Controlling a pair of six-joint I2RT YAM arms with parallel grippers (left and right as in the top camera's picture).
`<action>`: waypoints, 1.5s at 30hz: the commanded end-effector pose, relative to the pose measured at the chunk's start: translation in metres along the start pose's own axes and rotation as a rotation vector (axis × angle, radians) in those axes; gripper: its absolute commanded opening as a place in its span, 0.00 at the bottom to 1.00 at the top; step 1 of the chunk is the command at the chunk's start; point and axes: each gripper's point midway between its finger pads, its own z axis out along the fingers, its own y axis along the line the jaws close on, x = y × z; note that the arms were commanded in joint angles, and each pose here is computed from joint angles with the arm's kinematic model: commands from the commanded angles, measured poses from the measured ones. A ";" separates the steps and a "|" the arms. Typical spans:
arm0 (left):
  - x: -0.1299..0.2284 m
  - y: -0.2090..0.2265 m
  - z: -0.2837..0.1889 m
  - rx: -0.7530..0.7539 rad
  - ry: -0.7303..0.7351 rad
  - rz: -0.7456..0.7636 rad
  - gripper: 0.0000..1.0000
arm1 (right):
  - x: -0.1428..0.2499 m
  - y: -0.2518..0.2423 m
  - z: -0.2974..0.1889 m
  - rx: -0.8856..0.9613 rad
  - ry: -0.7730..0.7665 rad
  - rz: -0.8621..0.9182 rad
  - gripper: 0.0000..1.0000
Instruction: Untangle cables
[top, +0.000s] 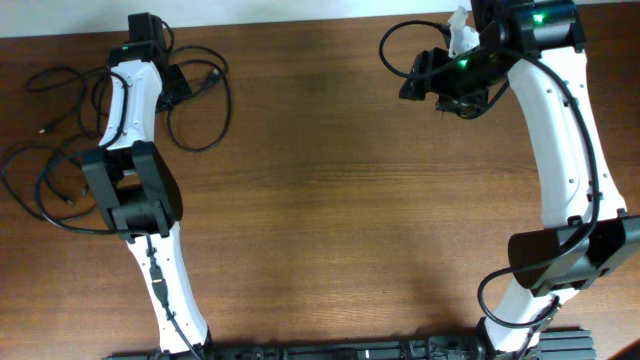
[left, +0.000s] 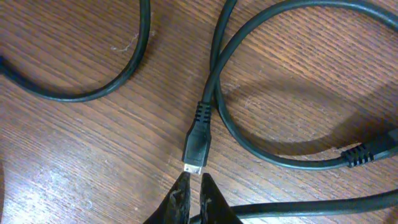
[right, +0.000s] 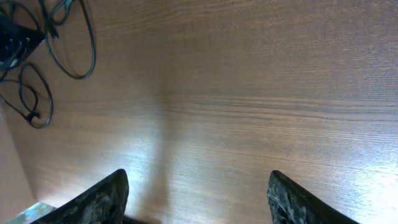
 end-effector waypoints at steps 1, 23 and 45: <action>0.008 0.005 0.010 -0.010 0.034 0.000 0.07 | -0.002 0.004 -0.005 0.004 -0.021 -0.016 0.70; -0.031 0.045 -0.376 0.307 -0.567 -0.084 0.99 | 0.024 0.013 -0.058 -0.031 -0.086 -0.129 0.74; 0.055 0.070 -0.358 0.206 -0.254 -0.044 0.99 | 0.223 -0.057 -0.150 0.210 -0.307 -0.302 0.98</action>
